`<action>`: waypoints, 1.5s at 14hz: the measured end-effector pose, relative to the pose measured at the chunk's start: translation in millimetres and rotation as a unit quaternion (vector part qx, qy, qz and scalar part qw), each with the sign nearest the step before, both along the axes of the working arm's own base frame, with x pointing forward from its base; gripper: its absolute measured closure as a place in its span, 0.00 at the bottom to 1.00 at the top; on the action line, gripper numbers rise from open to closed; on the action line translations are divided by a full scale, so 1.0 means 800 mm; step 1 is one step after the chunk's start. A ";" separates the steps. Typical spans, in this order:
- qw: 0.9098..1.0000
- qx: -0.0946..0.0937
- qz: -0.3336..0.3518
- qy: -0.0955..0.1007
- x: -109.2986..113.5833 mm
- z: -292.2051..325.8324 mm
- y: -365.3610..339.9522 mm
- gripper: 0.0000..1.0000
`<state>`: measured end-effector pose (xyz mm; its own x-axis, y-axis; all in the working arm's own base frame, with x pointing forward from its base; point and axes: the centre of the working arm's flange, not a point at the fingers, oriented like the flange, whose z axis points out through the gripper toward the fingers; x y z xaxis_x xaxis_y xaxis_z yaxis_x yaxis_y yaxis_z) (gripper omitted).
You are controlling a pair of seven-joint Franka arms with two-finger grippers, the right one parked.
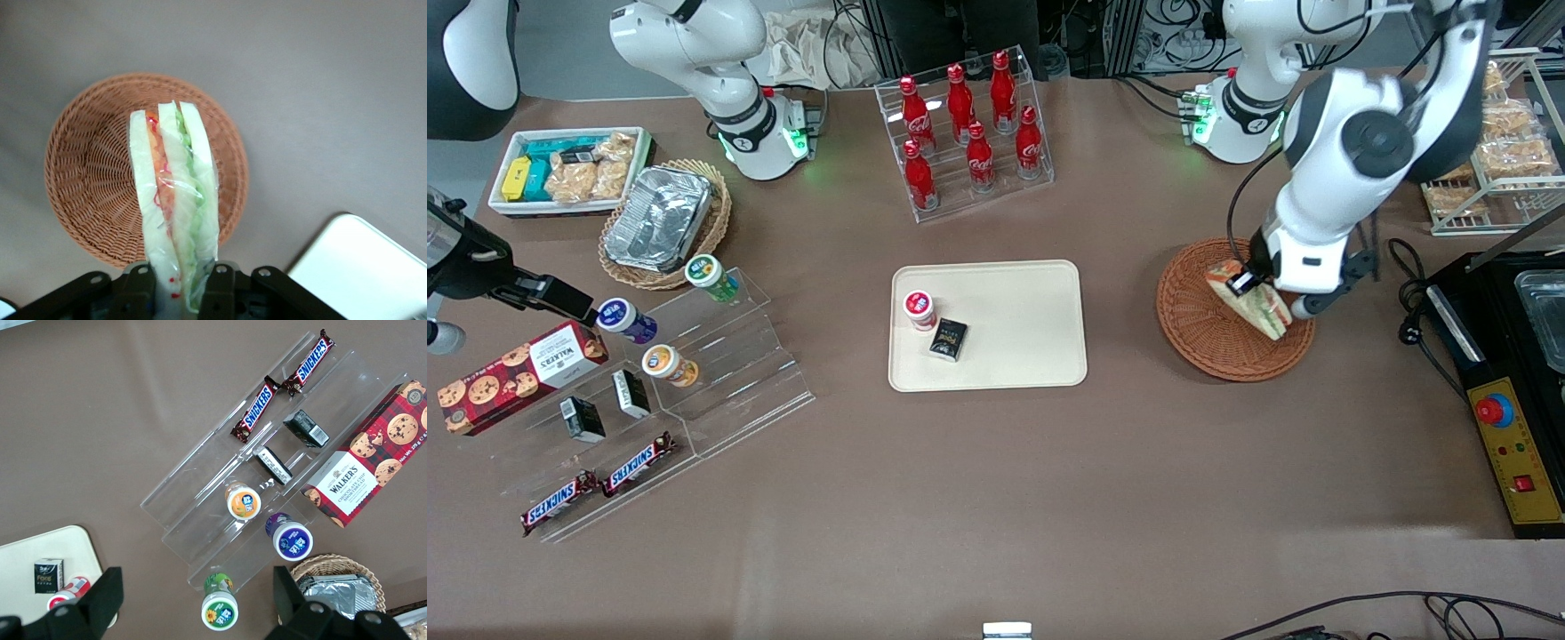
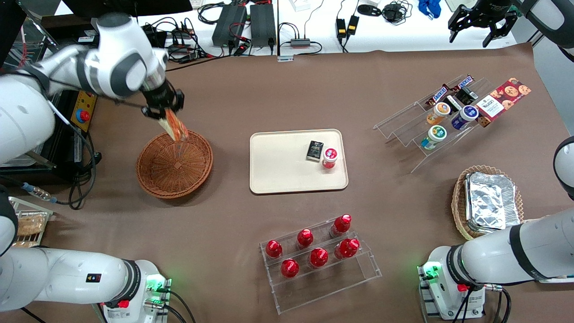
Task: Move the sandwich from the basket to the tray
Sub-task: 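Lift the sandwich and carry it with the left gripper to the cream tray, then lower the sandwich onto the tray and open the left gripper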
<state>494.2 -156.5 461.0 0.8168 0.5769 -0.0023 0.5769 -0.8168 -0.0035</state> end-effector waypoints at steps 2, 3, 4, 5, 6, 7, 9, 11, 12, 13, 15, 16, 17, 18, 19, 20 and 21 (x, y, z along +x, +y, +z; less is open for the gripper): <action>0.999 -0.005 -0.033 -0.022 0.000 0.039 -0.037 0.80; 0.998 -0.006 -0.053 -0.029 -0.007 0.048 -0.063 0.80; 0.997 -0.007 -0.075 -0.032 -0.018 0.051 -0.094 0.80; 0.995 -0.008 -0.098 -0.034 -0.032 0.050 -0.127 0.80; 0.992 -0.011 -0.121 -0.039 -0.045 0.046 -0.162 0.80; 0.988 -0.015 -0.146 -0.047 -0.058 0.039 -0.196 0.80; 0.981 -0.019 -0.182 -0.061 -0.080 0.014 -0.258 0.80; 0.976 -0.023 -0.204 -0.072 -0.090 -0.026 -0.304 0.80; 0.974 -0.028 -0.213 -0.070 -0.090 -0.051 -0.318 0.80; 0.973 -0.030 -0.220 -0.063 -0.087 -0.079 -0.326 0.80; 0.969 -0.021 -0.240 -0.046 -0.078 -0.143 -0.333 0.80; 0.967 -0.017 -0.253 -0.034 -0.075 -0.175 -0.334 0.80; 0.963 -0.015 -0.267 -0.022 -0.074 -0.204 -0.335 0.80; 0.960 -0.018 -0.279 -0.014 -0.074 -0.229 -0.336 0.80; 0.957 -0.020 -0.288 -0.010 -0.074 -0.250 -0.338 0.80; 0.955 -0.018 -0.297 -0.007 -0.075 -0.266 -0.338 0.80; 0.952 -0.012 -0.306 -0.005 -0.076 -0.278 -0.338 0.80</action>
<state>433.6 -426.9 238.7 1.0000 -0.0074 0.0006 -0.0074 -0.9997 0.0215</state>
